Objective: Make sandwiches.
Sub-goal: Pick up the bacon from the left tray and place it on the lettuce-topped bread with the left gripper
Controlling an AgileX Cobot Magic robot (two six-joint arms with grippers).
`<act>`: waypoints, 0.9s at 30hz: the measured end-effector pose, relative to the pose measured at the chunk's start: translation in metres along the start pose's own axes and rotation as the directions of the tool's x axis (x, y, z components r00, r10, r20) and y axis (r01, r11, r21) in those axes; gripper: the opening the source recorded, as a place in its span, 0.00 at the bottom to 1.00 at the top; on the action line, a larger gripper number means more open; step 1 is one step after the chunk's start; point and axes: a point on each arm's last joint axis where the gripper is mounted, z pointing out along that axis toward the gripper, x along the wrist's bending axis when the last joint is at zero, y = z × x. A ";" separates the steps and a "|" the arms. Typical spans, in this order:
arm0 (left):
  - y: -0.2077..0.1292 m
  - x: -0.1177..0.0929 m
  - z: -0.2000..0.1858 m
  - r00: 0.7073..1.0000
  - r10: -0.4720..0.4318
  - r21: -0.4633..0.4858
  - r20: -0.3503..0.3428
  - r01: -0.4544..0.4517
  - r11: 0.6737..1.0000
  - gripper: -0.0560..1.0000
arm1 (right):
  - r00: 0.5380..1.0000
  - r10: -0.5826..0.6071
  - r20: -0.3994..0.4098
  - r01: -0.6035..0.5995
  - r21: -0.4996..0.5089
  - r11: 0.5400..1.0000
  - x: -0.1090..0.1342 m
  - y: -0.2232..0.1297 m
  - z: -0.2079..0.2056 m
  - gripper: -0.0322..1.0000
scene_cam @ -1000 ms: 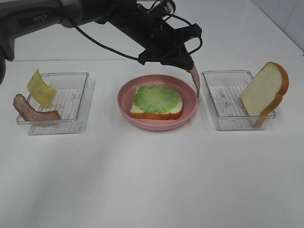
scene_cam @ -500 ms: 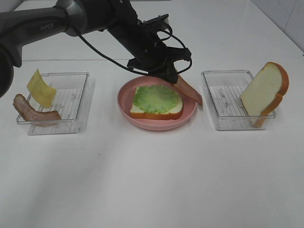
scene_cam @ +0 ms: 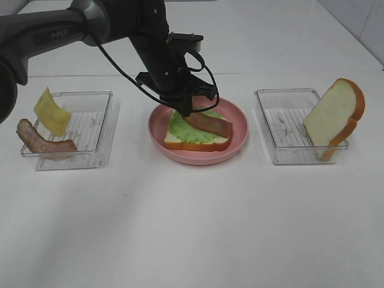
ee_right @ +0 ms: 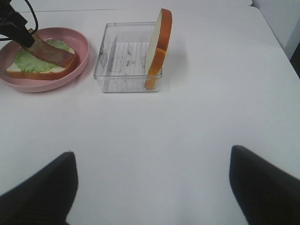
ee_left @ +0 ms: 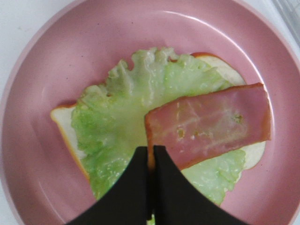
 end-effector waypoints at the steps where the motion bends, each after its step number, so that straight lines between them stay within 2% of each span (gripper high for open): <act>1: 0.000 0.000 0.000 1.000 0.000 0.000 0.000 0.000 1.000 0.05 | 1.000 0.000 0.000 0.000 0.000 1.000 0.000 0.000 0.000 0.84; 12: -0.002 0.003 0.000 1.000 0.003 0.021 -0.022 -0.003 1.000 0.05 | 1.000 0.000 0.000 0.000 0.000 1.000 0.000 0.000 0.000 0.84; 13: -0.002 0.003 0.000 0.999 -0.012 0.021 -0.030 0.012 1.000 0.06 | 1.000 0.000 0.000 0.000 0.000 1.000 0.000 0.000 0.000 0.84; 14: -0.001 0.004 -0.002 0.999 -0.021 0.017 -0.041 0.022 1.000 0.12 | 1.000 0.000 0.000 0.000 0.000 1.000 0.000 0.000 0.000 0.84; 15: -0.001 0.004 -0.002 0.999 -0.021 0.017 -0.041 0.022 1.000 0.12 | 1.000 0.000 0.000 0.000 0.000 1.000 0.000 0.000 0.000 0.84; 16: -0.001 0.004 -0.004 0.999 -0.022 0.013 -0.045 0.023 1.000 0.18 | 1.000 0.000 0.000 0.000 0.000 1.000 0.000 0.000 0.000 0.84; 17: 0.001 0.003 -0.010 0.998 -0.026 0.002 -0.051 0.026 1.000 0.35 | 1.000 0.000 0.000 0.000 0.000 1.000 0.000 0.000 0.000 0.84; 18: 0.001 0.003 -0.010 0.998 -0.026 0.002 -0.051 0.026 1.000 0.35 | 1.000 0.000 0.000 0.000 0.000 1.000 0.000 0.000 0.000 0.84; 19: 0.002 0.003 -0.014 0.998 -0.035 -0.002 -0.053 0.035 0.999 0.46 | 1.000 0.000 0.000 0.000 0.000 1.000 0.000 0.000 0.000 0.84; 20: 0.002 0.003 -0.014 0.998 -0.035 -0.002 -0.053 0.035 0.999 0.46 | 1.000 0.000 0.000 0.000 0.000 1.000 0.000 0.000 0.000 0.84; 22: 0.005 0.001 -0.028 0.995 -0.068 -0.010 -0.067 0.068 0.998 0.86 | 1.000 0.000 0.000 0.000 0.000 1.000 0.000 0.000 0.000 0.84; 23: 0.005 0.001 -0.028 0.995 -0.068 -0.010 -0.067 0.068 0.998 0.86 | 1.000 0.000 0.000 0.000 0.000 1.000 0.000 0.000 0.000 0.84; 25: 0.004 0.000 -0.036 0.995 -0.073 0.011 -0.074 0.074 0.997 0.96 | 1.000 0.000 0.000 0.000 0.000 1.000 0.000 0.000 0.000 0.84; 27: 0.003 -0.001 -0.043 0.994 -0.072 0.026 -0.076 0.074 0.997 0.98 | 1.000 0.000 0.000 0.000 0.000 1.000 0.000 0.000 0.000 0.84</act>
